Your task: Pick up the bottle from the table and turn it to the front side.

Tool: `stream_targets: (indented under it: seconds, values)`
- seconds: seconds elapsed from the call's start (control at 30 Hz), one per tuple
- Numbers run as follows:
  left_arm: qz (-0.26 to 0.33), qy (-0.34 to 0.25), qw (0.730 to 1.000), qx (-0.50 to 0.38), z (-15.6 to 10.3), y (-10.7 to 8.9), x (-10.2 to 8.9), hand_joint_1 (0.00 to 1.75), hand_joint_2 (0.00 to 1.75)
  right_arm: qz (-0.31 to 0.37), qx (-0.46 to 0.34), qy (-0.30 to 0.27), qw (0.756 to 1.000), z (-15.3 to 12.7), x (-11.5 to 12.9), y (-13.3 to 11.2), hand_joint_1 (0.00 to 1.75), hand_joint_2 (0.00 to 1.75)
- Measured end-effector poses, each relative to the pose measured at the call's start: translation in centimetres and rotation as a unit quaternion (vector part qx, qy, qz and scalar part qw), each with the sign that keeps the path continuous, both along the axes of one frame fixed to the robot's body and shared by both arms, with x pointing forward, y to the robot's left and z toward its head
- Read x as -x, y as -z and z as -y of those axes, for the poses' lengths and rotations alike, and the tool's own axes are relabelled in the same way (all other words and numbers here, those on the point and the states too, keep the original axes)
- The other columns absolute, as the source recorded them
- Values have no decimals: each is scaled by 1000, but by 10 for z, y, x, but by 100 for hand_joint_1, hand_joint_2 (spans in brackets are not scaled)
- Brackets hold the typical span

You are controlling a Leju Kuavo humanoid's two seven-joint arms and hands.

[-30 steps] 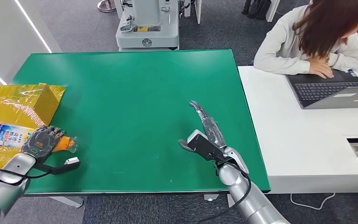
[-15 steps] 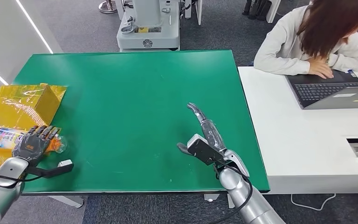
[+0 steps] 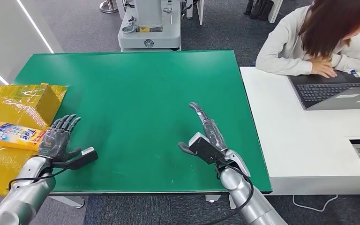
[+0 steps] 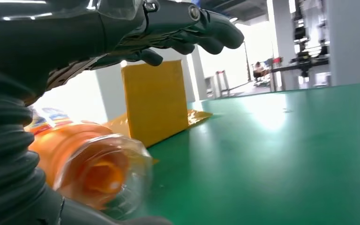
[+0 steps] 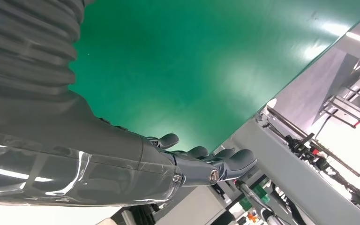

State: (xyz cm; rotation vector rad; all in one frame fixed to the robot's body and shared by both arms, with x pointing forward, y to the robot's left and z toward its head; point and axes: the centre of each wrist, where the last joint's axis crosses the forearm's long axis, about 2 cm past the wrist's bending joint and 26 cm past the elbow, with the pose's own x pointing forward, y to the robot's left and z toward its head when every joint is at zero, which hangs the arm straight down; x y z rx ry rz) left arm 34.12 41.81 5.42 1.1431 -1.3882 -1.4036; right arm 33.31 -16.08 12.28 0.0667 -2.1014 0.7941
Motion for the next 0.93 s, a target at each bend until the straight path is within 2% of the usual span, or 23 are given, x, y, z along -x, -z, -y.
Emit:
stream_targets:
  seconds: [0.1,0.17,0.2,0.27,0.33,0.37,0.4,0.5,0.63,0.73,0.83,0.93]
  values:
    - [8,-1,998,61,11,5,1,0,175,-1,-4,-1,1000,0,0,0,0,175]
    - [51,-5,984,168,27,7,4,0,175,-1,-14,-5,1000,0,-1,0,0,175]
    - [92,-17,965,243,39,6,5,0,175,0,-21,-7,1000,-1,-2,1,0,175]
    - [172,-62,898,400,67,-1,6,0,175,4,-34,-10,999,-2,-3,2,0,175]
    - [209,-92,825,517,93,-9,11,0,175,10,-47,-9,999,-3,-3,2,0,175]
    - [215,-86,802,551,104,-13,14,0,175,12,-54,-7,998,-3,-2,2,0,175]
    - [219,-67,793,565,113,-19,17,0,175,15,-61,-3,998,-3,-1,2,0,175]
    - [217,16,793,569,137,-37,24,0,175,25,-89,8,996,-3,6,2,0,175]
    - [165,107,754,627,179,-50,38,0,175,42,-144,41,988,2,29,0,0,175]
    - [142,143,731,652,210,-56,50,0,175,57,-168,53,983,7,44,-5,0,175]
    - [124,169,715,668,228,-60,56,0,175,66,-184,61,979,11,54,-9,0,175]
    - [77,194,693,690,245,-59,64,0,175,71,-199,84,974,16,69,-7,0,175]
